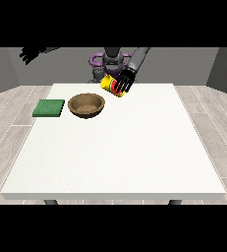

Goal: Pick the cup and pour the ball into the bowl, then pick the bowl and place it on the pad

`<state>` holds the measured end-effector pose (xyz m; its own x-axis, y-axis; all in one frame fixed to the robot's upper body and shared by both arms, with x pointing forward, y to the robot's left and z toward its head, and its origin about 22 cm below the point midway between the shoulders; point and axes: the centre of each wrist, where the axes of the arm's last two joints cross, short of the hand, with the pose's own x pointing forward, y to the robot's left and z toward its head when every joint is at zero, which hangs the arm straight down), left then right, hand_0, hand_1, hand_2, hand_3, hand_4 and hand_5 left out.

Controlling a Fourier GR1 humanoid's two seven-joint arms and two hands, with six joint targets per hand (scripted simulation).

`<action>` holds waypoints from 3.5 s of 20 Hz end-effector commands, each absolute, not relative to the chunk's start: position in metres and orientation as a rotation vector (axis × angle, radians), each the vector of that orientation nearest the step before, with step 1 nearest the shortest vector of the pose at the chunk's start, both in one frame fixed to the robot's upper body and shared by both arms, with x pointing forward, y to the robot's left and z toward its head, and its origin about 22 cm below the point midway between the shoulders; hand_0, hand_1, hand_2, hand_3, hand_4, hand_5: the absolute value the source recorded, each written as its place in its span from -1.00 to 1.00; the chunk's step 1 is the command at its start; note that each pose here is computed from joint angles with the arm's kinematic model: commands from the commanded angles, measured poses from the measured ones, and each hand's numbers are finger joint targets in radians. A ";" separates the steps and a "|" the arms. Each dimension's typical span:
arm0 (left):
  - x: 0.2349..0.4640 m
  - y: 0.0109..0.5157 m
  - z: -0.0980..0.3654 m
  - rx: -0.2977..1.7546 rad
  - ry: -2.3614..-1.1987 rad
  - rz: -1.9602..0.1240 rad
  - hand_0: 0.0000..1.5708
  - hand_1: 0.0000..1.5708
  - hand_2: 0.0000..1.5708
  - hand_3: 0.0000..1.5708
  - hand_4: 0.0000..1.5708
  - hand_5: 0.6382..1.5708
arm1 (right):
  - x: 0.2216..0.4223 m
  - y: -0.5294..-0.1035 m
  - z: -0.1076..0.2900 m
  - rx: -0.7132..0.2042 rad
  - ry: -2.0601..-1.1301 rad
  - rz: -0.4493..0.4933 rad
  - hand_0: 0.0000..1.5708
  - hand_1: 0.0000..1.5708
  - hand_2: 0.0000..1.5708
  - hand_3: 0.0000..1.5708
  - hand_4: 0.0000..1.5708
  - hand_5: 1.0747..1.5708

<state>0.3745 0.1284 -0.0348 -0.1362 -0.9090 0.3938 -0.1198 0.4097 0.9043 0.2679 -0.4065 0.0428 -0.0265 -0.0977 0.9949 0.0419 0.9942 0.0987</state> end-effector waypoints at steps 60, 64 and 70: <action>0.386 0.329 0.224 0.026 -1.855 -0.237 -1.00 -1.00 -1.00 -1.00 0.25 0.96 | 0.297 -0.336 -0.066 -0.040 -1.528 -0.396 -1.00 -1.00 -1.00 -1.00 -0.22 0.94; 0.379 0.340 0.252 0.022 -1.858 -0.211 -1.00 -1.00 -1.00 -1.00 0.29 0.92 | 0.304 -0.339 -0.072 -0.041 -1.502 -0.398 -1.00 -1.00 -1.00 -1.00 -0.28 0.95; 0.364 0.376 0.261 0.093 -1.965 -0.170 -1.00 -1.00 -1.00 -1.00 0.30 0.92 | 0.331 -0.340 -0.052 -0.006 -1.612 -0.388 -1.00 -1.00 -1.00 -1.00 -0.35 0.93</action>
